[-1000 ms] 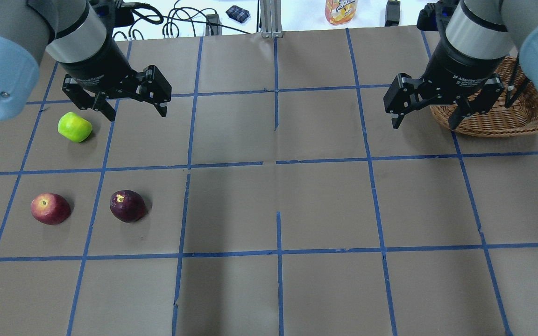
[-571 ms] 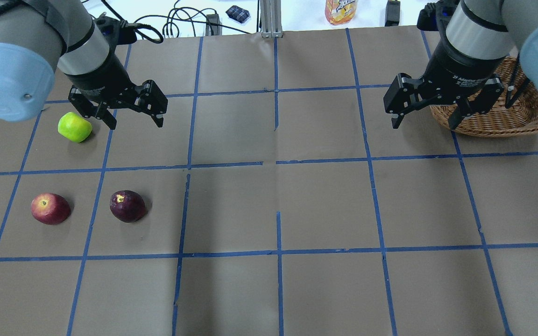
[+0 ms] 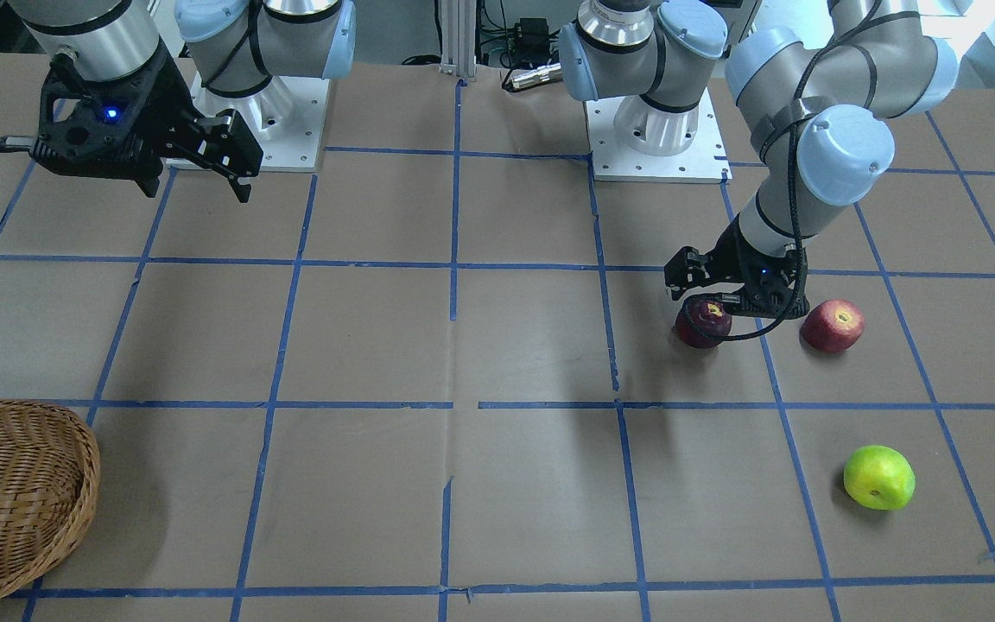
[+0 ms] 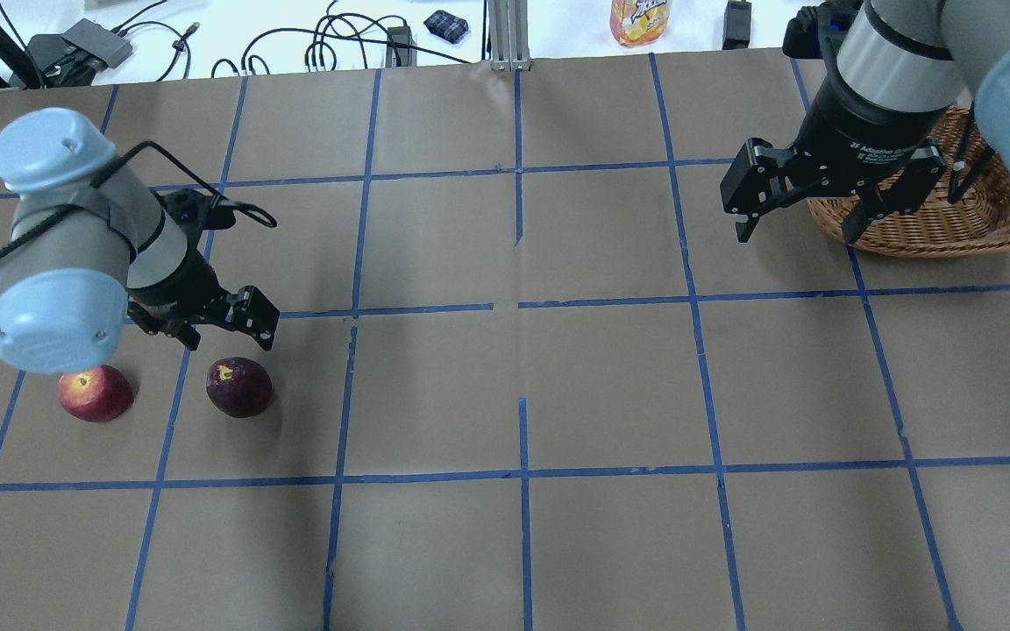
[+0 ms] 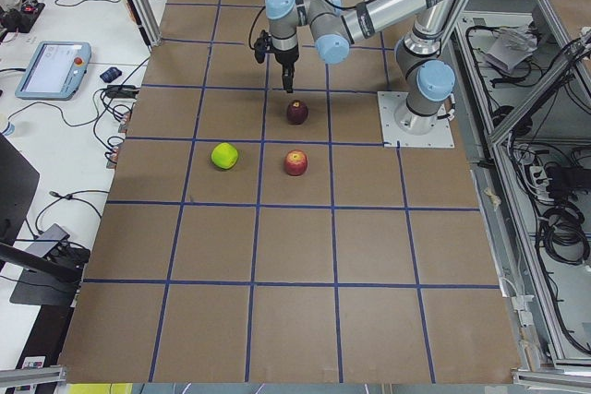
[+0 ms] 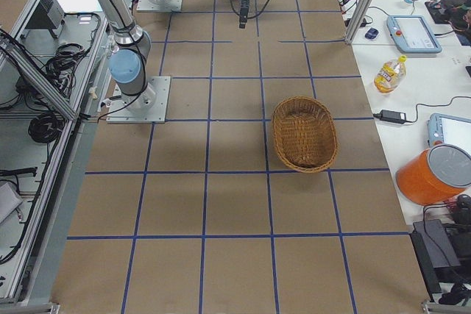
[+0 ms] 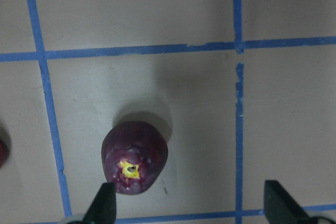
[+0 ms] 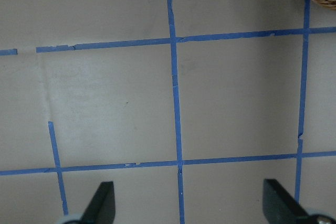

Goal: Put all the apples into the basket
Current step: 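Lower the left gripper and grasp the dark purple-red apple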

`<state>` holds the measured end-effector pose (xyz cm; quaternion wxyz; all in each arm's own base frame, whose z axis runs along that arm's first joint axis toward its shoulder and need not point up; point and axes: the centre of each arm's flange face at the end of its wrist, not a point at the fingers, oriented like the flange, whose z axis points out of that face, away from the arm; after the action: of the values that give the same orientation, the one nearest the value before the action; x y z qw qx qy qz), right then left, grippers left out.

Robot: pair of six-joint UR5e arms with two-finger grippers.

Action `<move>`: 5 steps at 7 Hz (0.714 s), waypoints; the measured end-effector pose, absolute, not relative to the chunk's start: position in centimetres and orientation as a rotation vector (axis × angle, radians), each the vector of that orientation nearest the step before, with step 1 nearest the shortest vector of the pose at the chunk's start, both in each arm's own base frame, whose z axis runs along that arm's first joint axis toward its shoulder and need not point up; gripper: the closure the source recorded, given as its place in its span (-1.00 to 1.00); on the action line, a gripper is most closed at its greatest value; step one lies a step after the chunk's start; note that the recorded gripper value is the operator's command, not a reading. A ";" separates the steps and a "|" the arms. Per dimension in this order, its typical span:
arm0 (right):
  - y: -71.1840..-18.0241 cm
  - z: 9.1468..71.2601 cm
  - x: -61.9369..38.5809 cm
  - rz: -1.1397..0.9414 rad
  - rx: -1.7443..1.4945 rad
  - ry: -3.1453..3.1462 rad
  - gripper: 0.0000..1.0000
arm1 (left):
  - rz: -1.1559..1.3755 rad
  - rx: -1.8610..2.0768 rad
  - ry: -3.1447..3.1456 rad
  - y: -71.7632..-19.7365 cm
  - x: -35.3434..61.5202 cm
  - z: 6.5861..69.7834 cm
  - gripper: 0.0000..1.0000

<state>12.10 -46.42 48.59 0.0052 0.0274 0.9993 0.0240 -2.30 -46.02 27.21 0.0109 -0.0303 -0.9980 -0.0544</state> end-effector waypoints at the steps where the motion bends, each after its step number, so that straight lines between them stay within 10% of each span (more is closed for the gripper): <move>1: -46.4 48.6 12.1 0.075 0.086 3.130 -1.00 | -0.175 -0.117 -3.112 -44.8 -1.2 25.0 -1.00; 2: -46.4 48.6 12.1 0.075 0.087 3.130 -1.00 | -0.181 -0.128 -3.108 -44.4 -0.5 23.7 -0.96; 4: -46.4 48.6 12.1 0.076 0.088 3.130 -1.00 | -0.206 -0.116 -3.099 -44.7 0.3 22.0 0.86; 5: -46.4 48.5 12.1 0.079 0.088 3.131 -1.00 | -0.216 -0.113 -3.096 -44.8 0.5 21.5 1.00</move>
<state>12.08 -46.38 48.48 0.0042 0.0280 0.9993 0.0252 0.45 -44.84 21.54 0.0180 -0.0364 -0.9968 -0.0695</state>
